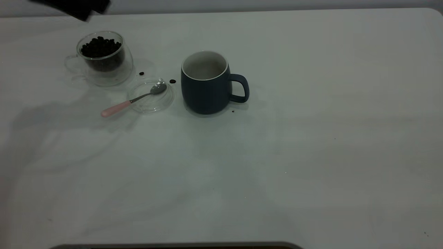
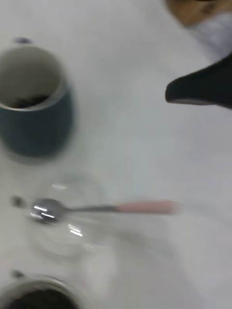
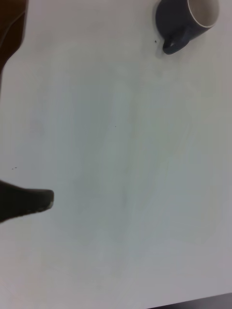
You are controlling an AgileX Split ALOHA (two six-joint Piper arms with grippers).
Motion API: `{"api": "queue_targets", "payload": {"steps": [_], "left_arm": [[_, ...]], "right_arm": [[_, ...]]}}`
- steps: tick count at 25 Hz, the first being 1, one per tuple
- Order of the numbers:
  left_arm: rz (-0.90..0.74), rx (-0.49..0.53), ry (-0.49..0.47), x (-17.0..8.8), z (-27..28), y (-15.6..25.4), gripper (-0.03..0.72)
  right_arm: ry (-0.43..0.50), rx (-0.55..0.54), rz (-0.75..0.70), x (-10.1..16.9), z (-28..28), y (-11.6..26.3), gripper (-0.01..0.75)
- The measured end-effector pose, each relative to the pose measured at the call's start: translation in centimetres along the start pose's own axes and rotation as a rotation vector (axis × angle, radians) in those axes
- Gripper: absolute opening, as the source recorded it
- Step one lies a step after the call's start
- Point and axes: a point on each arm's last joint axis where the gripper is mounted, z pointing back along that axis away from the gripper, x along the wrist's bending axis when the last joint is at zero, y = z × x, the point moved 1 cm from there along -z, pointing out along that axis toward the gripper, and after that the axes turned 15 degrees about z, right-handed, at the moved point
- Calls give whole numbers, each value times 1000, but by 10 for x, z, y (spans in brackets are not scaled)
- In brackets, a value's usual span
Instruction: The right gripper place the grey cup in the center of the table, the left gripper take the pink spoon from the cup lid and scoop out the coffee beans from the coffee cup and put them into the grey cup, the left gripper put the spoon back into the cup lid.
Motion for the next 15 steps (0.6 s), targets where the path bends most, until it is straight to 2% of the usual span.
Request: {"api": "queue_targets", "payload": {"steps": [3,6,10,15], "left_arm": [[65,44,-130,-17,36,9,480],[150,59,-206,-30,70,24,480],[157,-38,-300,-38,106,38,480],[147,-177,-326,-56,149,59,480]], "right_arm": [[0,0,0,0,0,0,591],[0,0,0,0,0,0,591],[0,0,0,0,0,0,591],[0,0,0,0,0,0,591]]}}
